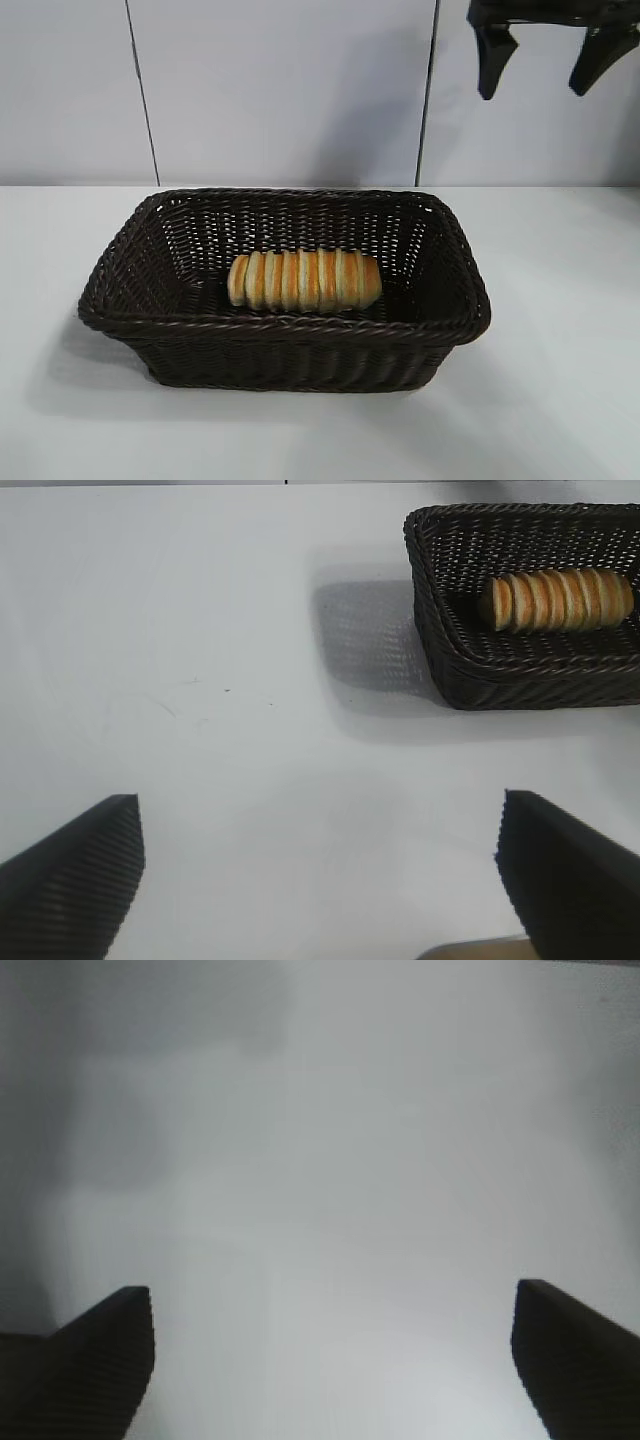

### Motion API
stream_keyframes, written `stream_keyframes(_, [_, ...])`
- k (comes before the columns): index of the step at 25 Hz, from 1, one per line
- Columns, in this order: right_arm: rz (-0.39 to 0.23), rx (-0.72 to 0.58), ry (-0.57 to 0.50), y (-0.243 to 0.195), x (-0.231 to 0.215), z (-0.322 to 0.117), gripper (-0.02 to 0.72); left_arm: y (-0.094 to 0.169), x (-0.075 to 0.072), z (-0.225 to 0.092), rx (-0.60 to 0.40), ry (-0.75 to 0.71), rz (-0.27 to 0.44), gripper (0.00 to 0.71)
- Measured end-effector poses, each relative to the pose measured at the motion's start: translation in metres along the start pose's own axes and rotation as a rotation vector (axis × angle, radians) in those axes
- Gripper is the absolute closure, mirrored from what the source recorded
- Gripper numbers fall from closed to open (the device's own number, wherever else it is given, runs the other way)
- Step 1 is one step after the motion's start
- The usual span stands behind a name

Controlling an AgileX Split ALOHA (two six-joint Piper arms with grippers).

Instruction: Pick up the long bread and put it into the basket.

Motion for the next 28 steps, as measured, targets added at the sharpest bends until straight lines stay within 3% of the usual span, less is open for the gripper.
stream_keyframes(4, [-0.028, 0.01, -0.064, -0.002, -0.034, -0.006, 0.008, 0.0, 0.0, 0.0, 0.0, 0.0, 0.0, 0.021])
stream_keyframes(10, [0.004, -0.014, -0.132, 0.011, -0.06, -0.014, 0.008, 0.0, 0.0, 0.0, 0.0, 0.0, 0.0, 0.021])
stream_keyframes(23, [0.0, -0.113, -0.138, 0.115, -0.055, -0.07, 0.008, 0.0, 0.0, 0.0, 0.0, 0.0, 0.0, 0.021])
stream_keyframes(28, [-0.01, -0.206, -0.139, 0.17, -0.045, -0.102, 0.008, 0.0, 0.0, 0.0, 0.0, 0.0, 0.0, 0.021])
Point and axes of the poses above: a point on each arm's last joint axis where the gripper is mounted, y pointing back along that axis away from the gripper, x along the wrist's bending axis when the last joint is at zero, z = x × y, the point moved 3 cm from there along -y, pointing out along that axis toward the gripper, and after that the axes turned 5 degrees about y, right-handed, at the moved point
